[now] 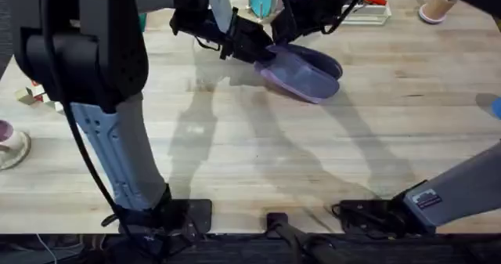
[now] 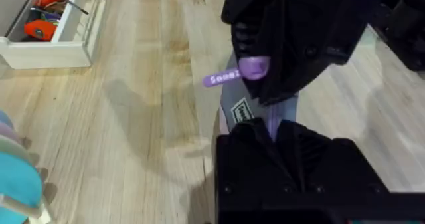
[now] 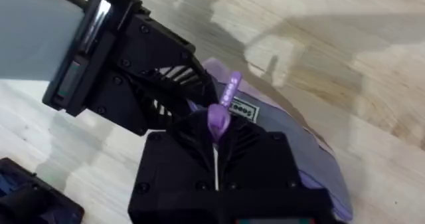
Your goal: Unzip the bag, pick up the pens from the table one at a time and place them inside, then zip the bag closed.
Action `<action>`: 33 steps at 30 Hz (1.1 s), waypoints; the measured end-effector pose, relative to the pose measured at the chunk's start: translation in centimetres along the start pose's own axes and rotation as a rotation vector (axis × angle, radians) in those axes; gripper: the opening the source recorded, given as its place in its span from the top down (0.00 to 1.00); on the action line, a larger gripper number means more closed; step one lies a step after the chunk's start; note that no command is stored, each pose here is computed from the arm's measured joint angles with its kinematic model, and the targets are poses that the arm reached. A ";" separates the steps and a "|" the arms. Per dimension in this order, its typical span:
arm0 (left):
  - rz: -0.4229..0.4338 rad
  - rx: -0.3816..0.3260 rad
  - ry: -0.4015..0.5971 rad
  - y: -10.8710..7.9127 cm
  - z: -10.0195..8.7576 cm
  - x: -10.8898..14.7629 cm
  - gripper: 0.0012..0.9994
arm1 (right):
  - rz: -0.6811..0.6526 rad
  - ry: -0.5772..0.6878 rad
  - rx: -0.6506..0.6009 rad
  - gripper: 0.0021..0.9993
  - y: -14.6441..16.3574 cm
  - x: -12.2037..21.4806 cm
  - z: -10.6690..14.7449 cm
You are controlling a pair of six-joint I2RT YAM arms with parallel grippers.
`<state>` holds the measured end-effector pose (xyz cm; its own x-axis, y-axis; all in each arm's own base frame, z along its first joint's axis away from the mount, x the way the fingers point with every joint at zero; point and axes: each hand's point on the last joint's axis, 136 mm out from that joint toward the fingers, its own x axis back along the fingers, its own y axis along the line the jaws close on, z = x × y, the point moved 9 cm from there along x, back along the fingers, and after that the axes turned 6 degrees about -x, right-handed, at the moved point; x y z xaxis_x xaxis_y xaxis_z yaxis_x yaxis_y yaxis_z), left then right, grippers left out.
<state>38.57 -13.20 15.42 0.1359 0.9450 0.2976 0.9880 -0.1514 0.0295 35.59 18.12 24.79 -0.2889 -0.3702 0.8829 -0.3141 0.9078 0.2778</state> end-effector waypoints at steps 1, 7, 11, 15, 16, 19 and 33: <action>0.002 -0.001 -0.001 0.0 0.0 -0.1 0.96 | 0.001 0.008 -0.004 0.97 -0.1 0.1 0.1; 0.018 -0.005 0.001 -0.1 -0.2 -0.7 0.96 | 0.026 0.040 -0.017 0.97 -0.8 0.4 0.5; 0.018 -0.005 0.004 -0.1 -0.2 -0.7 0.96 | 0.041 0.044 -0.011 0.97 -0.9 0.4 0.6; 0.018 -0.005 0.005 -0.2 -0.2 -0.7 0.96 | 0.052 0.045 -0.005 0.97 -1.0 0.6 0.6; 0.018 -0.005 0.005 -0.2 -0.2 -0.7 0.96 | 0.054 0.042 -0.003 0.97 -1.0 0.7 0.6; 0.019 -0.003 -0.010 -0.2 -0.3 -0.7 0.96 | 0.069 0.037 0.003 0.97 -1.0 1.3 0.8; 0.021 -0.006 -0.022 -0.2 -0.5 -0.9 0.96 | 0.171 0.060 -0.012 0.97 -2.7 2.5 1.4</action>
<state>38.24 -14.13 15.63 0.1584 0.9478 0.2767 0.9845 -0.1730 0.0291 34.46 14.47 25.67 -0.2827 -0.1980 0.9385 -0.2543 0.9589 0.1257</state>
